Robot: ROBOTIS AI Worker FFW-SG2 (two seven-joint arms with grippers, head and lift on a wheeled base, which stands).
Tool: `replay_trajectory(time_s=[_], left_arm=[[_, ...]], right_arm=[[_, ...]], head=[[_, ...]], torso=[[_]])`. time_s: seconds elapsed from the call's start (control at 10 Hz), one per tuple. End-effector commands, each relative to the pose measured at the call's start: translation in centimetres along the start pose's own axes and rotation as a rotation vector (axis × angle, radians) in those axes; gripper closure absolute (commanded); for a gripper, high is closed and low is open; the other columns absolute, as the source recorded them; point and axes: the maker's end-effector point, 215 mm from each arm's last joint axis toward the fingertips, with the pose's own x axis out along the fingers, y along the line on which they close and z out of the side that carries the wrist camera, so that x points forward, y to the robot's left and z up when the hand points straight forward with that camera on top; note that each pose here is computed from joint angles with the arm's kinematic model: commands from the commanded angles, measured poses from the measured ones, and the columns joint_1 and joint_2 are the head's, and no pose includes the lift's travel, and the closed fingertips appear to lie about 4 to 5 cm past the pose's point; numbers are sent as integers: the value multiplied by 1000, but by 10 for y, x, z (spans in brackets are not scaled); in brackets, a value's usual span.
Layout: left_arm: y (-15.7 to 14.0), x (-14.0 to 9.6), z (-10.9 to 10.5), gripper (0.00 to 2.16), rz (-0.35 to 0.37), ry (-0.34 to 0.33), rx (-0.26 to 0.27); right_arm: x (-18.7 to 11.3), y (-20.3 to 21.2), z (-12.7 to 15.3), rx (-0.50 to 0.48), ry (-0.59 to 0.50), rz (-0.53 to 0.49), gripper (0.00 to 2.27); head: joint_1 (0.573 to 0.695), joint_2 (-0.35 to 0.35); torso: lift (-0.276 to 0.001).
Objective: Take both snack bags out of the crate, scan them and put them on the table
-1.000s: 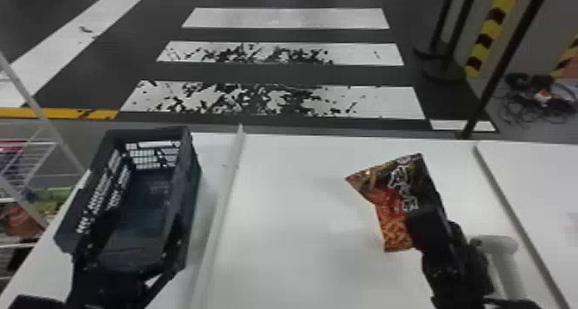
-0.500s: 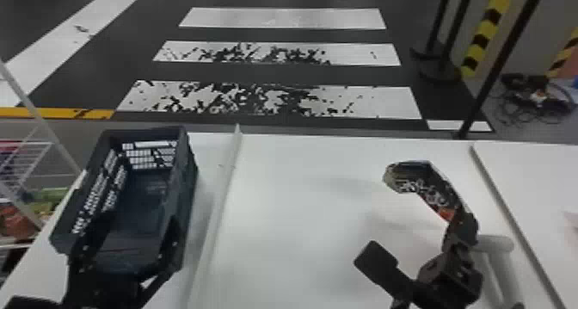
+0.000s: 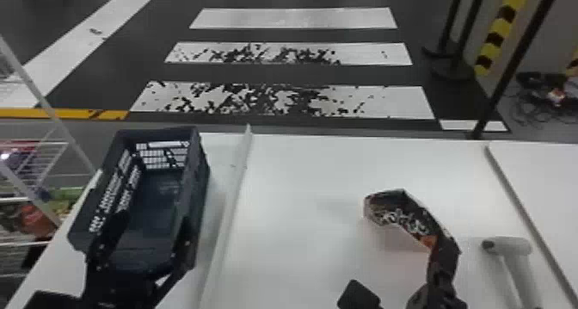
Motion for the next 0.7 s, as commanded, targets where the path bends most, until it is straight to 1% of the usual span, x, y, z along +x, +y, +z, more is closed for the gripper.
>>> replay_trajectory(time_s=[0.0, 0.1, 0.2, 0.3, 0.4, 0.5, 0.6], left_arm=[[1, 0, -2, 63, 2, 3, 0], [2, 1, -3, 66, 4, 4, 0], [3, 1, -5, 66, 5, 7, 0], [4, 2, -6, 66, 7, 7, -1], [5, 3, -6, 66, 8, 7, -4], [5, 3, -6, 66, 8, 7, -2], [6, 4, -7, 63, 9, 9, -3]], right_arm=[[-25, 18, 13, 24, -41, 70, 2061], [-36, 24, 20, 43, -65, 104, 1450], [-44, 35, 23, 67, -76, 168, 691], [-48, 41, 25, 89, -77, 204, 56], [-53, 49, 28, 120, -73, 272, -2], [-55, 52, 26, 158, -63, 320, 29], [-60, 55, 27, 237, -50, 417, 36]], head=[[695, 116], [695, 147], [695, 178], [695, 189], [695, 209], [695, 223], [695, 232]], torso=[[-92], [-92], [-92], [-92], [-92], [-92], [-92]])
